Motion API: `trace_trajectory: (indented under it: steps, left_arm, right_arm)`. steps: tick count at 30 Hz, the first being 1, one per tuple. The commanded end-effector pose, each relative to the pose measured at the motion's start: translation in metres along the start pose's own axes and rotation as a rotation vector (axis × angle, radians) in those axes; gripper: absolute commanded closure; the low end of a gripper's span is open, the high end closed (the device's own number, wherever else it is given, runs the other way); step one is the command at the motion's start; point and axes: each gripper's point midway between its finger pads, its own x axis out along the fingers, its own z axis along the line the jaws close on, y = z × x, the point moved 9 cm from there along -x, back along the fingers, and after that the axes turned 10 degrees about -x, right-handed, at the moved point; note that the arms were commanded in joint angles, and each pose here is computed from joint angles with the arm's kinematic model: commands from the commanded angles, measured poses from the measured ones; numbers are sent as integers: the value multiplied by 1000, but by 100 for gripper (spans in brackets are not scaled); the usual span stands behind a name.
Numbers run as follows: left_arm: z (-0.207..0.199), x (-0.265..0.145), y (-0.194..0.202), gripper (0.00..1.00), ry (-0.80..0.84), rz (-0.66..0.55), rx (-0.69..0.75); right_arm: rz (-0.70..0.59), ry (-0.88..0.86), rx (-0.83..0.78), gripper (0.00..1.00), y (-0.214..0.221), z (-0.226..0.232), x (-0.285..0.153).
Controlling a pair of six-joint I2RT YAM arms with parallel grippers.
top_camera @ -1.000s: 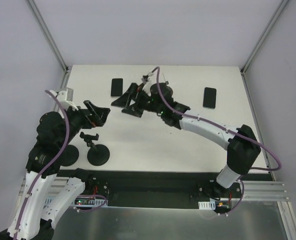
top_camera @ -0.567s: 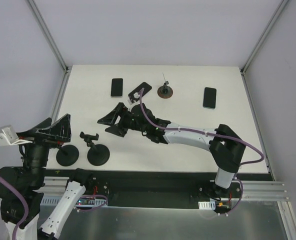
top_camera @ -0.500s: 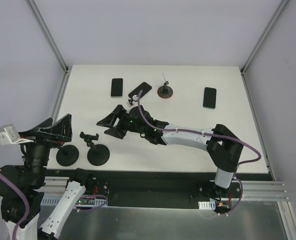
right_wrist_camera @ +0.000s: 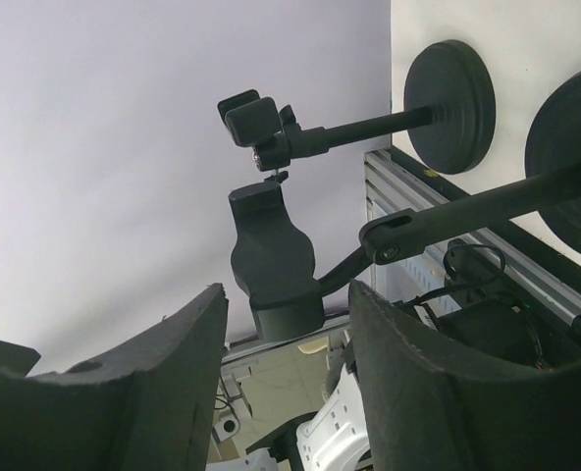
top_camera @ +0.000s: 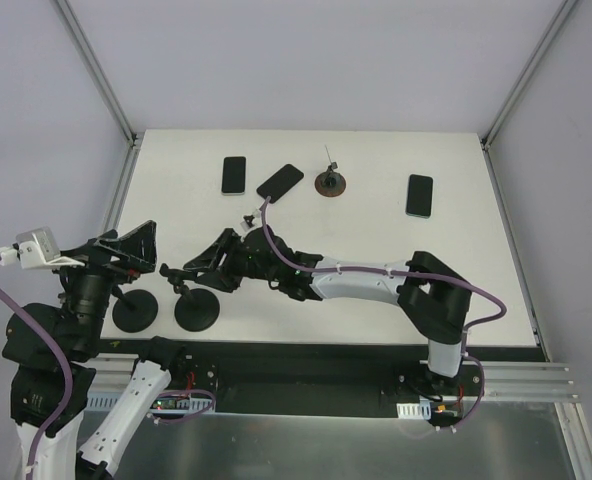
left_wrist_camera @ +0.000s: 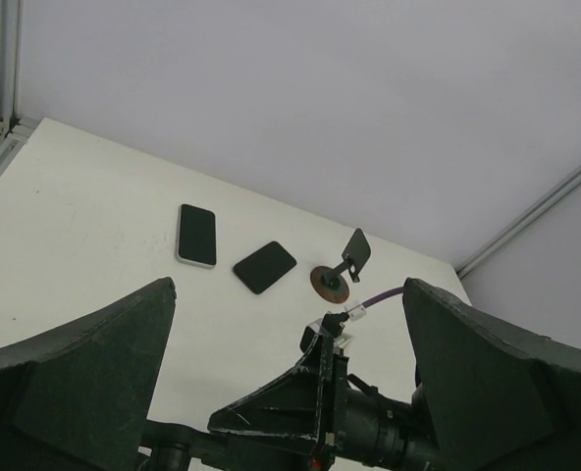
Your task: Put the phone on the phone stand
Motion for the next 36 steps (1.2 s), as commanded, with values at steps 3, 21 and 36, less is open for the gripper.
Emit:
trace_trajectory:
  steps: [3, 21, 36]
  left_arm:
    - [-2, 5, 1, 1, 8, 2, -7]
    - [-30, 89, 57, 1, 175, 399, -75]
    - [-16, 163, 150, 7, 237, 826, -195]
  right_arm:
    - [13, -136, 38, 53, -3, 31, 4]
    - [-455, -220, -63, 99, -101, 27, -89]
    - [-870, -45, 66, 91, -132, -37, -137]
